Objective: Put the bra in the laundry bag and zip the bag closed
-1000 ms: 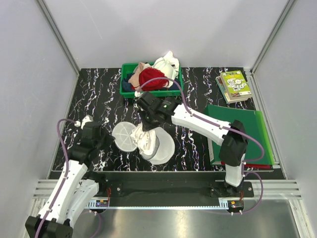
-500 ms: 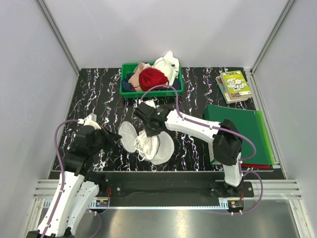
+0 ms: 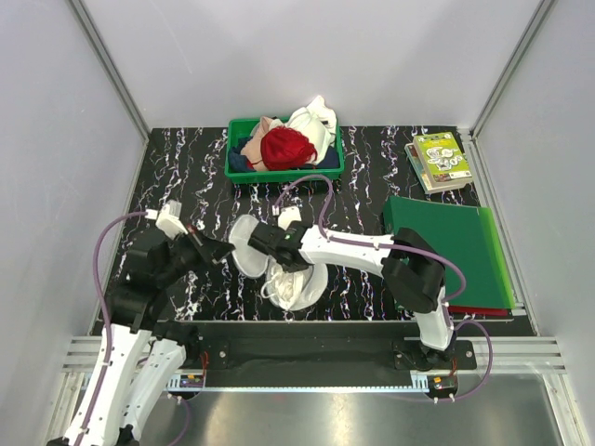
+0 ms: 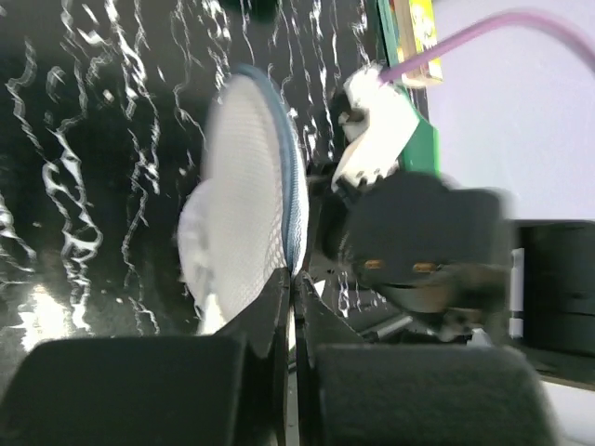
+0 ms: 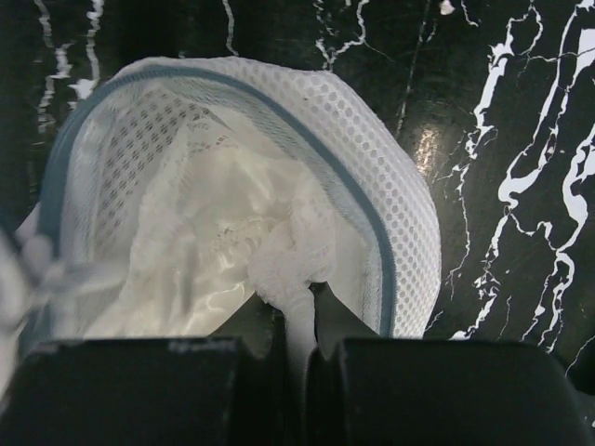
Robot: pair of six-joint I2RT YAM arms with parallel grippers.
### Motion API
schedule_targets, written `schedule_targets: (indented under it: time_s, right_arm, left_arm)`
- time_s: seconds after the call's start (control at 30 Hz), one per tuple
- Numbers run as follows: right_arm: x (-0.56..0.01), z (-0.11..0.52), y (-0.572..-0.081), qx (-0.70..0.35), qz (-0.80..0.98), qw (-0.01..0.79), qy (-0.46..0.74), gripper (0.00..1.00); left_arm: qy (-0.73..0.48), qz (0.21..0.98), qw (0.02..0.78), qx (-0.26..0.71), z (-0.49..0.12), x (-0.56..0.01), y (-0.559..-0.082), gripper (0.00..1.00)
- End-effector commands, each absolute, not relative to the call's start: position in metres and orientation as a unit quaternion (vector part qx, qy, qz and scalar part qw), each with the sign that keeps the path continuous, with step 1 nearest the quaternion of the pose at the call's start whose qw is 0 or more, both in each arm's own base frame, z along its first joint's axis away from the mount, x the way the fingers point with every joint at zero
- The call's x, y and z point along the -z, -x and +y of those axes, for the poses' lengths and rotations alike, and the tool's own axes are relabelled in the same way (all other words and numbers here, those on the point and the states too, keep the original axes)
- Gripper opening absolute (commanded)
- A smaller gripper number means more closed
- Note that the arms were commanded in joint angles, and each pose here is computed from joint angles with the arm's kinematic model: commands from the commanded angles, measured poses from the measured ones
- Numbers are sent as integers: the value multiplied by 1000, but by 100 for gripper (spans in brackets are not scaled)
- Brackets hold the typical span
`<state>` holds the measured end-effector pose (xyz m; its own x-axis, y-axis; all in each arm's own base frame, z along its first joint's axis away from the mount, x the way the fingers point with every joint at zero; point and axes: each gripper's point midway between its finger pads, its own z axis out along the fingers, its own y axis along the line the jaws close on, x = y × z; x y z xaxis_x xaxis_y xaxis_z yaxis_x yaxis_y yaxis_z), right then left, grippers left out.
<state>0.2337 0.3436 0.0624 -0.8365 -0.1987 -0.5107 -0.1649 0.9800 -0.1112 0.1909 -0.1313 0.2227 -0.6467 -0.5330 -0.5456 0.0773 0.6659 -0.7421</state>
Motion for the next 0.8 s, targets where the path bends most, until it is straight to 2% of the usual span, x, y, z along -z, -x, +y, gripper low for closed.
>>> schedule_targets:
  time_s: [0.0,0.03,0.07,0.17,0.2,0.27,0.3,0.33,0.4,0.47,0.5,0.53,0.6,0.67,0.77]
  right_arm:
    - [-75,332,-241,26,948,312,58,0]
    - [-79,335,-240,13,947,315,62,0]
    - [-77,336,-240,7,946,316,66,0]
    - [-75,340,-239,1,948,310,74,0]
    - [-74,342,-237,-5,949,305,76,0]
    - [-72,347,-235,-17,951,300,76,0]
    - [-73,348,-235,-23,951,300,76,0]
    - [-73,351,-235,-30,950,301,75,0]
    - [-74,354,-234,-38,950,300,79,0]
    - [-76,358,-236,-43,949,300,85,0]
    - [-77,359,-236,-44,949,300,87,0]
    - [-79,362,-237,-48,948,301,87,1]
    - [-81,363,-238,-54,948,301,87,5]
    - [-82,366,-238,-61,948,300,89,6]
    - [-82,368,-239,-71,948,296,92,9]
  left_arm:
    - [182,842,413,297,-100,-209,-192,3]
    - [194,849,403,281,-95,-198,-191,8]
    - [211,859,389,257,-88,-180,-188,24]
    - [244,849,407,232,-73,-176,-182,36]
    - [246,839,424,235,-70,-185,-182,45]
    - [248,839,437,211,-61,-190,-185,55]
    - [247,835,445,208,-59,-200,-187,64]
    - [244,835,447,208,-59,-203,-188,65]
    - [217,838,444,231,-71,-209,-192,63]
    - [169,839,418,304,-104,-212,-197,47]
    - [156,839,400,334,-117,-210,-198,34]
    - [129,836,367,387,-139,-202,-195,29]
    - [136,844,312,415,-155,-181,-195,19]
    - [132,845,293,426,-165,-168,-197,14]
    - [115,842,265,455,-186,-161,-198,11]
